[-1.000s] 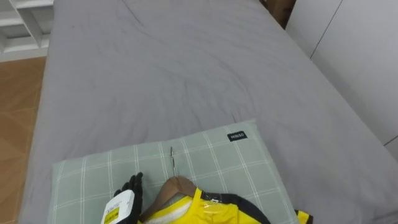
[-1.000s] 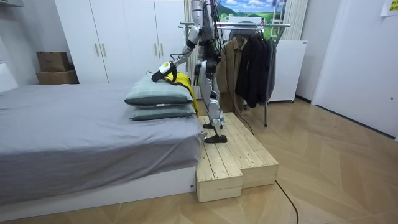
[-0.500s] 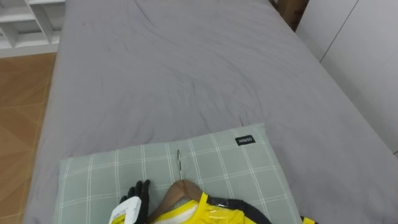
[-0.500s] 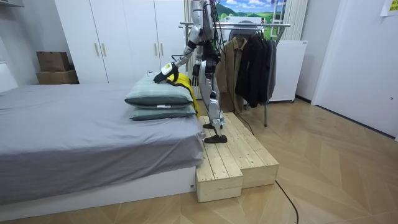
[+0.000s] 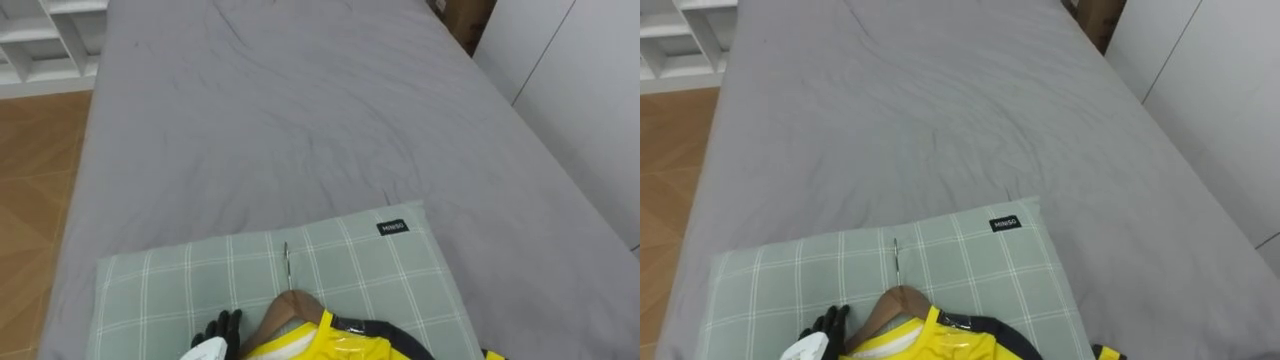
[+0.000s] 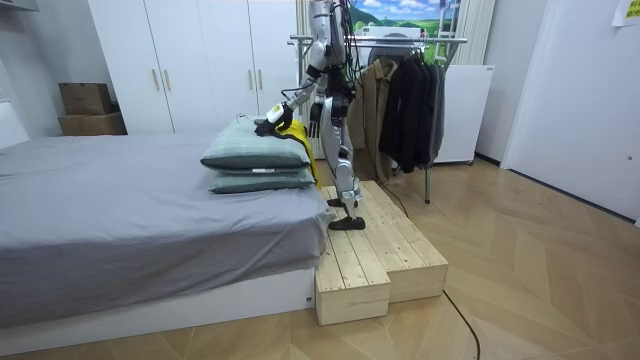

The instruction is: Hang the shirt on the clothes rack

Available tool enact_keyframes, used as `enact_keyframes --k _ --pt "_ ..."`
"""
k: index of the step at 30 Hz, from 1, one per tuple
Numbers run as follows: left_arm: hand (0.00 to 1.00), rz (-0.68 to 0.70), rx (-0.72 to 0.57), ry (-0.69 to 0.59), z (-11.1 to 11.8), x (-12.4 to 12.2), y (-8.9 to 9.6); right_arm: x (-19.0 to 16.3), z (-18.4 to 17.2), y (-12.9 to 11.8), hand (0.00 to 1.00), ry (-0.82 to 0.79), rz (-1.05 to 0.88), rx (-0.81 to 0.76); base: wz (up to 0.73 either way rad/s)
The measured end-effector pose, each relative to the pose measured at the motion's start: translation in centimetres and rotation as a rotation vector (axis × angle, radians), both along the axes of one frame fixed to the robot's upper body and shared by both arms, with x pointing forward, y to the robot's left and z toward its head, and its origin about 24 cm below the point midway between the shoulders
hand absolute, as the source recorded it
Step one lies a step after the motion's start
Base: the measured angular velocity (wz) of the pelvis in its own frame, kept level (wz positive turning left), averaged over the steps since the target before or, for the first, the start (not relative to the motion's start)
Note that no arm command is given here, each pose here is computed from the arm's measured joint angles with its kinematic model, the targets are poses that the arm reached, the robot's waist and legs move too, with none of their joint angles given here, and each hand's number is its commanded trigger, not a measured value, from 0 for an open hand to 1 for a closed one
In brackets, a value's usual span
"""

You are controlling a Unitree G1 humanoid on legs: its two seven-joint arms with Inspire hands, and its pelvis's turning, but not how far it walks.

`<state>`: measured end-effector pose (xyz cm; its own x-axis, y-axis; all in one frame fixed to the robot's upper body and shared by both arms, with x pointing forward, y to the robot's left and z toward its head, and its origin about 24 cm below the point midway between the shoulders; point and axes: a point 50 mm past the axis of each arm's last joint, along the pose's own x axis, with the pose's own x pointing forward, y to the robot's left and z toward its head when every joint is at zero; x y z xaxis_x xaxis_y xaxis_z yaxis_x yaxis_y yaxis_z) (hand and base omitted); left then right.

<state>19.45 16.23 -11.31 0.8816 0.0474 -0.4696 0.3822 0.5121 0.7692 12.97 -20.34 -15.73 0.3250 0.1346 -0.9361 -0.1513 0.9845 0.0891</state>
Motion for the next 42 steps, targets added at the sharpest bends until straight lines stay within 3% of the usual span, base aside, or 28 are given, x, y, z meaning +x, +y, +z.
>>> enact_keyframes --k 11,25,42 --pt "0.0 -0.023 -0.008 0.079 -0.5 -0.4 0.0 -0.4 -0.1 -0.1 0.0 0.017 0.031 -0.011 0.0" --pt "0.0 -0.011 0.001 0.074 -0.5 -0.3 0.4 -0.5 -0.1 -0.2 0.0 0.02 0.039 -0.024 0.0" --pt "0.0 0.184 -0.051 0.013 -0.8 -0.1 1.3 -0.7 -0.3 0.7 0.0 0.033 0.042 -0.016 -0.03"
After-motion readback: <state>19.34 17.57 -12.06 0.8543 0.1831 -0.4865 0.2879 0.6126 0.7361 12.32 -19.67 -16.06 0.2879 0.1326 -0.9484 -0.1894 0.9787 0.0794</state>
